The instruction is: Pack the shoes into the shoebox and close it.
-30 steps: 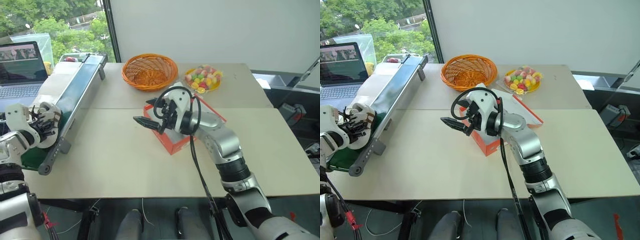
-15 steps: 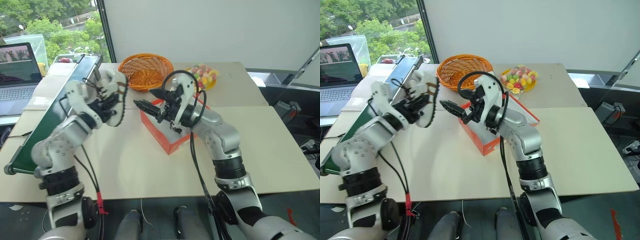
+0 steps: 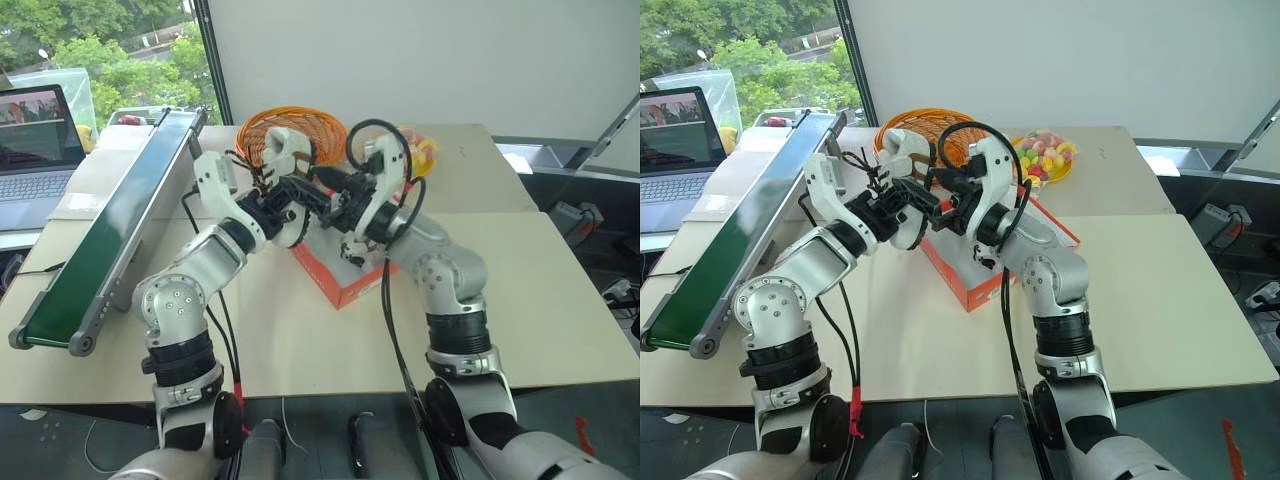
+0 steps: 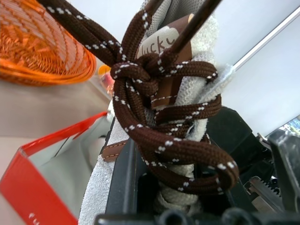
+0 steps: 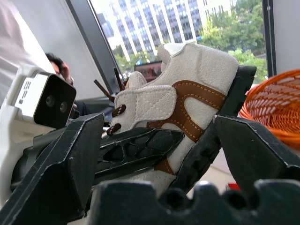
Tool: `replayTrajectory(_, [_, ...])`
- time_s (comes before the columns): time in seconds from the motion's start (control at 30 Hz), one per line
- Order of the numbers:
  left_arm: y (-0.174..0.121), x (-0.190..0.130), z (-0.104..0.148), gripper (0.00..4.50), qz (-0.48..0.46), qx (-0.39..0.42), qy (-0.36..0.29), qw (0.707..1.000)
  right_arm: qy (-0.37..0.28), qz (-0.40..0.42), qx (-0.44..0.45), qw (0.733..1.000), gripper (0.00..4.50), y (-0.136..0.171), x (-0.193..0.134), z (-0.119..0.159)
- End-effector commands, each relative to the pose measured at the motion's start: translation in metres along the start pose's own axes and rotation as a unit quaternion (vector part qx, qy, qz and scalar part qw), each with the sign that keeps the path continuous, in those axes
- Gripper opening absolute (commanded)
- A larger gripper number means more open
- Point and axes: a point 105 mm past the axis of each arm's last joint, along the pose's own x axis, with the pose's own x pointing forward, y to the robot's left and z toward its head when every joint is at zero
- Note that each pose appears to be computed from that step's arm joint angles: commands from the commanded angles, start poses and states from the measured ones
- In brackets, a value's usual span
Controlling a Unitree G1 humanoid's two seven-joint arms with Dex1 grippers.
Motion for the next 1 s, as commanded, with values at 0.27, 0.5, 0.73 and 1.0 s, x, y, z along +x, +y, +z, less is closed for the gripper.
replayTrajectory(0.27, [-0.022, -0.025, 0.021, 0.43, -0.054, 0.031, -0.028, 0.998, -0.039, -0.009, 0.028, 0.999, 4.5, -0.008, -0.004, 0.03])
replayTrajectory(0.5, [-0.024, -0.027, 0.034, 0.43, -0.061, 0.043, -0.05, 0.996, -0.029, -0.005, 0.033, 0.999, 4.5, -0.013, -0.008, 0.034])
replayTrajectory(0.73, [-0.047, -0.02, 0.018, 0.43, -0.098, 0.02, -0.035, 0.994, -0.024, 0.002, 0.033, 0.999, 4.5, -0.011, -0.004, 0.032])
replayTrajectory(1.0, [-0.06, -0.016, -0.021, 0.43, -0.134, 0.03, 0.023, 0.99, -0.033, 0.01, 0.04, 0.999, 4.5, -0.009, 0.003, 0.038])
